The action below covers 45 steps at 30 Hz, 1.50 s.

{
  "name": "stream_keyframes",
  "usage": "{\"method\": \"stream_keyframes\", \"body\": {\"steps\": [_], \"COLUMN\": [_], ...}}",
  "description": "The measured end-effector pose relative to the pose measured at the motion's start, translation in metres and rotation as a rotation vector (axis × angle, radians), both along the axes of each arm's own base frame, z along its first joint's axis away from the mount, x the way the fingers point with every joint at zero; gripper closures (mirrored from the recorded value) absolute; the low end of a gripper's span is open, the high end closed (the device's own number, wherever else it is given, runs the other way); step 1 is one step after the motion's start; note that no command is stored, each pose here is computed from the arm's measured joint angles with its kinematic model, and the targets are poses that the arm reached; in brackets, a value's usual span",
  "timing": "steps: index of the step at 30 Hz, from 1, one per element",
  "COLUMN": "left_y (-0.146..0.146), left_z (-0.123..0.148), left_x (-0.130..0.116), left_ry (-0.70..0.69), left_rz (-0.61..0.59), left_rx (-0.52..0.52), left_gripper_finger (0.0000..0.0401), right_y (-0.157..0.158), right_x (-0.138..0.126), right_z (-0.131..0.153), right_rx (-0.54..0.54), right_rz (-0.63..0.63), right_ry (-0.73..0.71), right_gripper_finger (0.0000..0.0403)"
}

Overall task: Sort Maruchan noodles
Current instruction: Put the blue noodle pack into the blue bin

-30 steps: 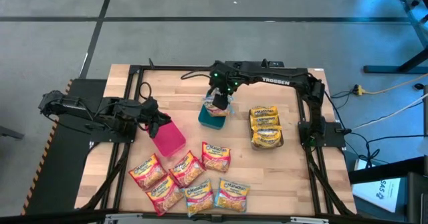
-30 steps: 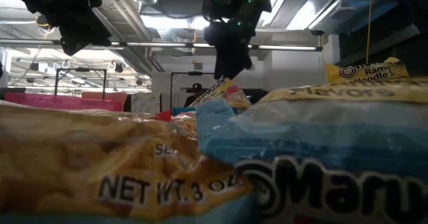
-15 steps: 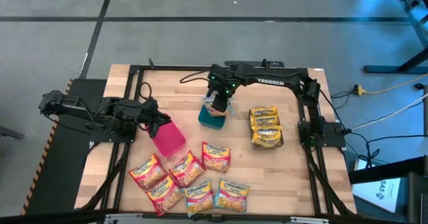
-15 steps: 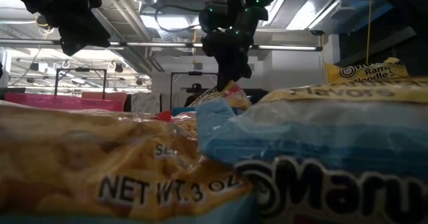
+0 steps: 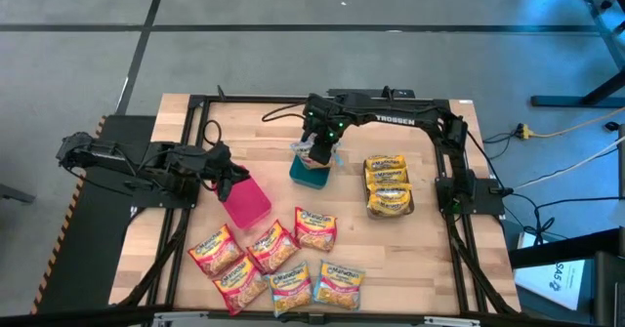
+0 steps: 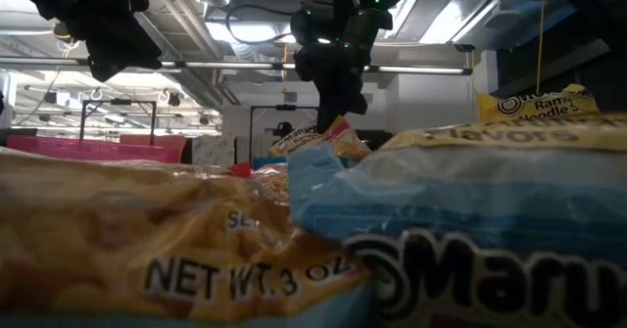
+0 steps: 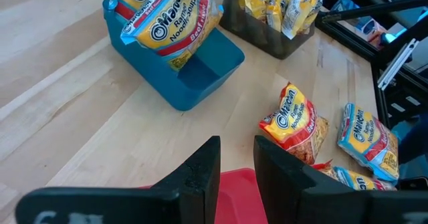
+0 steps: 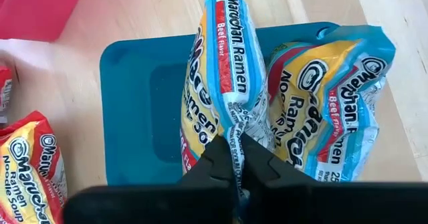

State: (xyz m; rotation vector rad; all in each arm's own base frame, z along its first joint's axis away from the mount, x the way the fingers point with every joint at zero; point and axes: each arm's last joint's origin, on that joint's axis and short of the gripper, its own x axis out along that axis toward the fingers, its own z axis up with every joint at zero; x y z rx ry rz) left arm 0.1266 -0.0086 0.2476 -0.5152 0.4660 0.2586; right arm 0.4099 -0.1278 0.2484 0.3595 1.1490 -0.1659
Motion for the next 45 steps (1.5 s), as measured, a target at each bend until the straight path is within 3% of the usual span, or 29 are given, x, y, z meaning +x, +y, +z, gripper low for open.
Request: {"method": "stream_keyframes", "body": {"steps": [12,18,28,39,45], "left_y": [0.0,0.0,0.0,0.0,0.003], "left_z": [0.0,0.0,0.0,0.0,-0.001], "left_x": [0.0,0.0,0.0,0.0,0.003], "left_ry": [0.0,0.0,0.0,-0.002,0.008], "left_rz": [0.001,0.002,-0.001,0.006,0.106], "left_rx": [-0.002,-0.003,0.001,0.005,0.064], "left_gripper_finger": [0.0316,0.0316,0.0316,0.0316,0.0316], "right_y": [0.0,-0.003,-0.002,0.02,0.02], "right_x": [0.001,0.004,0.005,0.014,0.014], "right_z": [0.032,0.051,0.035,0.008,0.008], "right_rx": [-0.017,-0.086,-0.166,-0.245,-0.25], "right_rz": [-0.016,-0.041,-0.076,-0.091,-0.103], "right_ry": [-0.073,-0.12,-0.08,-0.07,-0.069], "right_gripper_finger": [0.0401,0.0401,0.0402,0.0402,0.0402]}}
